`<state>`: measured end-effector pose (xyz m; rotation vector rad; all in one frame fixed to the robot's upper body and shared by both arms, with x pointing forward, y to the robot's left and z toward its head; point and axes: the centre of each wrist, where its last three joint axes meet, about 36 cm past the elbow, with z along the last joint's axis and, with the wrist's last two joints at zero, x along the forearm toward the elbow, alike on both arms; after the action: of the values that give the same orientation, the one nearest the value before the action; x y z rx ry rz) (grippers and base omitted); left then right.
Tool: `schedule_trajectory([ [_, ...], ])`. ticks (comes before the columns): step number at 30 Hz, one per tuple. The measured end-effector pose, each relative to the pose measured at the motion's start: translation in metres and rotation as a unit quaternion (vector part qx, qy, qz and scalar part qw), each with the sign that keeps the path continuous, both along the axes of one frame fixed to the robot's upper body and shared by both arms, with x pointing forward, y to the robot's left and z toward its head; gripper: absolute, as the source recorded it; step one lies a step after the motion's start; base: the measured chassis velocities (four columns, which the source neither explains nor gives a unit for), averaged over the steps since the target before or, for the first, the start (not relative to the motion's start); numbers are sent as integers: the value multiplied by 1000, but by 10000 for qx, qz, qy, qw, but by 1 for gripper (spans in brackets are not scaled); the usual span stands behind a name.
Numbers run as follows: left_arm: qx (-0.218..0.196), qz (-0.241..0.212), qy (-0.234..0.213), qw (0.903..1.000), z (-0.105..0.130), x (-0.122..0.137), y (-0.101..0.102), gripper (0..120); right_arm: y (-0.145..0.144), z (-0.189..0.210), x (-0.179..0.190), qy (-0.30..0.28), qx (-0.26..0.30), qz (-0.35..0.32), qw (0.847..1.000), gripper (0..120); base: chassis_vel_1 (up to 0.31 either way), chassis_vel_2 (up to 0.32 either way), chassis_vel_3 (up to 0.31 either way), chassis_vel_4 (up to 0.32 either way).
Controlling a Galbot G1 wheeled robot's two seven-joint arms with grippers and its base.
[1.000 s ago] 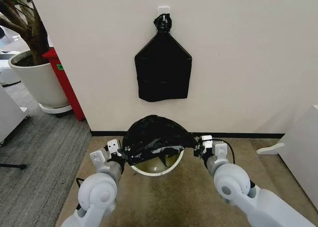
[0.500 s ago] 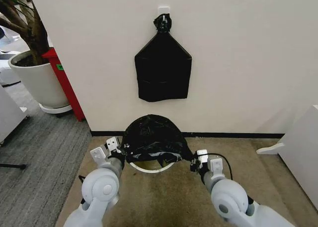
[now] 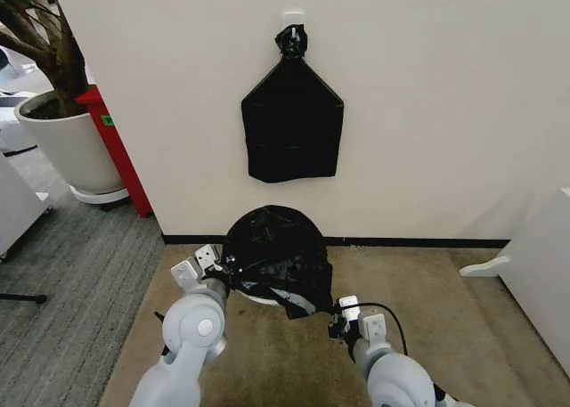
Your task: Place the garbage bag over the trash bin.
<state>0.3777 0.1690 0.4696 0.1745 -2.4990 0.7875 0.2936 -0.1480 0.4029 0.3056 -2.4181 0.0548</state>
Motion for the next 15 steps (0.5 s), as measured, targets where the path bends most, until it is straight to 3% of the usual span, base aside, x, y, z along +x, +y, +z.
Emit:
schedule_trajectory([
  [8,-307,128,21,9994,5,7,-5,1,12,-13,-6,114,30,105,9999,0,0,0,0,0],
  [15,-683,127,211,9974,8,2,-8,1,12,-32,9,6,-104,-34,9999,0,0,0,0,0],
])
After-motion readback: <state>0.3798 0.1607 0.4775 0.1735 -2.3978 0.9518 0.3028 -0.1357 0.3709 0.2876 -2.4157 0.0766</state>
